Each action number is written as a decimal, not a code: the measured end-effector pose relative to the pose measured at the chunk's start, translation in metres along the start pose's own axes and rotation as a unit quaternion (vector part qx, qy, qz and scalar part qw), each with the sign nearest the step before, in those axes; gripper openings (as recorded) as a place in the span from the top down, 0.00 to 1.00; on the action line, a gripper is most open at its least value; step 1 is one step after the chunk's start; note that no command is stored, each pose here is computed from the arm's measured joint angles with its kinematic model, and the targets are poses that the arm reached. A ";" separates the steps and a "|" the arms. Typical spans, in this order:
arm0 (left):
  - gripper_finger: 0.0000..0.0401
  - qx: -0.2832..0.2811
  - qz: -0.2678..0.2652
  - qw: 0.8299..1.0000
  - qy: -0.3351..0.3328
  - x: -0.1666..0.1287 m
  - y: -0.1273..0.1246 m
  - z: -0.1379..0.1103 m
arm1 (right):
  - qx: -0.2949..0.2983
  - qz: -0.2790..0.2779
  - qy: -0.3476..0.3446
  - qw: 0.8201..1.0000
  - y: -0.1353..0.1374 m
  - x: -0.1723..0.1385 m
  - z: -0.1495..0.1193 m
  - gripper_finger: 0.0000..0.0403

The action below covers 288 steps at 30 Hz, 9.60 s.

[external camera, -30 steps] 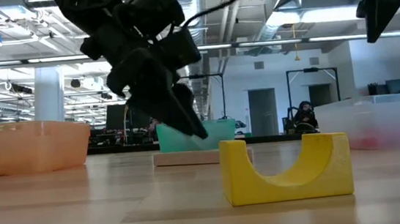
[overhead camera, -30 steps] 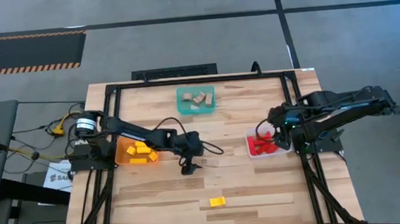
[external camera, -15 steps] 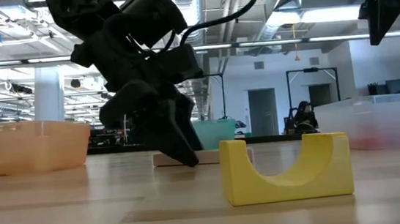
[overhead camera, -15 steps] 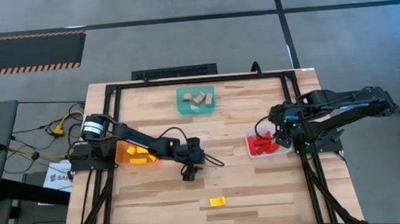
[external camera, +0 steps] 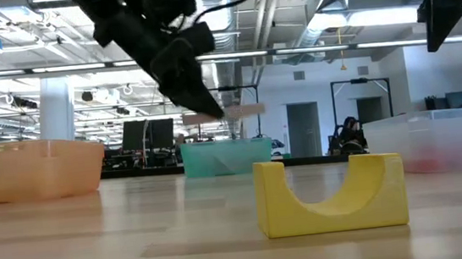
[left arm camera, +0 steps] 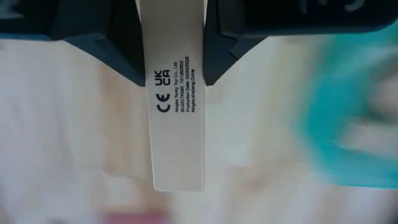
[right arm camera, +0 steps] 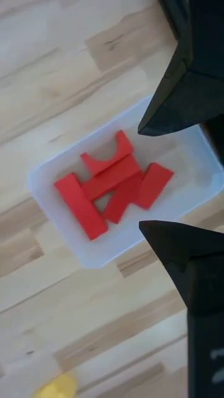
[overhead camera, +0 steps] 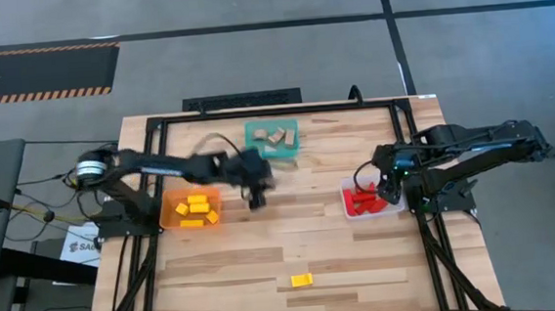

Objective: Sort & place blocks by color
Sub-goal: Put the brown block into the green bin, then put the yellow block into the orange bin, then return to Home Position

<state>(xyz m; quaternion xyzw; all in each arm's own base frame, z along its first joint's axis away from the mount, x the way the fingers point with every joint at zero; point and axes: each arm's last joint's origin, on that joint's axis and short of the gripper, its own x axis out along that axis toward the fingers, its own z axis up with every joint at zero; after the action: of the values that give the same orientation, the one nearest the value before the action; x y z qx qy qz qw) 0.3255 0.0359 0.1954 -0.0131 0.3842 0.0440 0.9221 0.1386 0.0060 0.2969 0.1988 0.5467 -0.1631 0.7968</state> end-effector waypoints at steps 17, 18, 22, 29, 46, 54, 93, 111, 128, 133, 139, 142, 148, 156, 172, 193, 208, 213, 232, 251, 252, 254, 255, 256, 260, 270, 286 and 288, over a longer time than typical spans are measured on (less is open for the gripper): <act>0.76 -0.026 0.099 0.995 -0.005 -0.037 0.173 -0.010 | 0.013 0.009 -0.105 0.994 0.007 -0.001 0.017 0.37; 0.76 -0.021 0.097 0.995 0.000 -0.036 0.177 -0.006 | 0.014 0.009 -0.105 0.994 0.007 -0.001 0.017 0.37; 0.76 -0.015 0.079 0.996 0.025 -0.027 0.184 0.006 | 0.017 0.010 -0.109 0.994 0.007 -0.002 0.018 0.37; 0.76 0.012 0.038 0.999 0.023 -0.016 0.180 0.016 | 0.017 0.009 -0.110 0.994 0.007 -0.002 0.019 0.37; 0.22 -0.034 0.062 0.997 0.042 -0.032 0.179 0.032 | 0.012 0.016 -0.136 0.990 0.011 -0.003 0.022 0.37; 0.23 -0.088 0.042 0.995 0.037 -0.096 0.156 0.072 | -0.095 0.070 -0.222 0.968 0.029 -0.009 0.034 0.37; 0.31 -0.126 -0.062 0.987 -0.083 -0.156 -0.083 -0.076 | -0.270 0.192 -0.090 0.939 0.254 0.184 0.016 0.37; 0.31 -0.097 -0.075 0.990 -0.072 -0.143 -0.090 -0.073 | -0.202 0.140 -0.091 0.965 0.260 0.193 0.012 0.37; 0.31 -0.093 -0.059 0.991 -0.080 -0.143 -0.089 -0.072 | -0.217 0.114 -0.070 0.967 0.256 0.198 -0.004 0.37; 0.31 -0.094 -0.057 0.991 -0.081 -0.143 -0.089 -0.072 | -0.217 0.115 -0.071 0.967 0.252 0.203 -0.008 0.37; 0.31 -0.095 -0.043 0.991 -0.087 -0.143 -0.088 -0.072 | -0.235 0.119 -0.080 0.961 0.253 0.203 -0.007 0.37; 0.31 -0.096 -0.038 0.991 -0.090 -0.143 -0.088 -0.072 | -0.251 0.115 -0.085 0.957 0.253 0.203 -0.007 0.37; 0.31 -0.100 -0.027 0.990 -0.095 -0.143 -0.088 -0.071 | -0.257 0.109 -0.088 0.956 0.254 0.207 -0.008 0.37; 0.31 -0.114 -0.025 0.988 -0.098 -0.144 -0.087 -0.071 | -0.241 0.105 -0.090 0.961 0.257 0.227 -0.013 0.38; 0.31 -0.165 -0.036 0.978 -0.124 -0.157 -0.080 -0.068 | -0.256 0.117 -0.153 0.947 0.249 0.167 0.024 0.72; 0.31 -0.246 -0.093 0.796 -0.545 -0.244 -0.046 0.000 | -0.219 0.147 -0.386 0.884 0.193 0.214 0.265 0.72; 0.31 -0.254 -0.095 0.793 -0.546 -0.243 -0.043 0.001 | -0.189 0.188 -0.326 0.907 0.198 0.260 0.322 0.35; 0.31 -0.249 -0.092 0.794 -0.547 -0.243 -0.044 0.001 | -0.157 0.183 -0.307 0.921 0.184 0.260 0.328 0.12; 0.31 -0.178 -0.049 0.801 -0.569 -0.264 -0.036 -0.010 | -0.230 0.033 -0.114 0.966 0.140 0.122 0.291 0.24; 0.71 -0.081 -0.012 0.854 -0.513 -0.239 -0.020 -0.019 | -0.099 0.084 -0.351 0.927 0.038 0.025 0.112 0.83; 0.78 -0.076 -0.014 0.858 -0.507 -0.237 -0.018 -0.019 | -0.097 0.092 -0.366 0.921 0.035 0.021 0.104 0.88; 0.91 -0.070 -0.020 0.866 -0.494 -0.234 -0.012 -0.021 | -0.094 0.103 -0.389 0.911 0.029 0.011 0.089 0.96; 0.95 -0.072 -0.026 0.866 -0.494 -0.235 -0.009 -0.022 | -0.095 0.106 -0.395 0.908 0.027 0.007 0.083 0.97; 0.97 -0.077 -0.032 0.866 -0.493 -0.238 -0.007 -0.024 | -0.095 0.113 -0.408 0.901 0.025 0.000 0.079 0.97; 0.99 -0.114 -0.006 0.887 -0.448 -0.245 0.000 -0.043 | -0.098 0.127 -0.434 0.887 0.016 -0.018 0.056 0.98; 1.00 -0.145 0.029 0.902 -0.405 -0.224 0.001 -0.077 | -0.052 0.147 -0.519 0.840 -0.021 0.007 -0.001 0.99; 1.00 -0.225 -0.031 0.852 -0.472 -0.159 0.000 -0.162 | 0.027 0.195 -0.556 0.807 -0.050 0.068 -0.054 1.00; 1.00 -0.226 -0.029 0.855 -0.466 -0.160 0.000 -0.168 | 0.028 0.196 -0.557 0.807 -0.052 0.072 -0.058 1.00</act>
<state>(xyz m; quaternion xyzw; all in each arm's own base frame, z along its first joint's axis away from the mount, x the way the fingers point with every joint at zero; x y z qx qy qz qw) 0.0949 0.0145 0.1905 -0.2103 -0.1115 0.1036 0.9657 0.0916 -0.0135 0.2037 0.1990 -0.0462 -0.1011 0.9737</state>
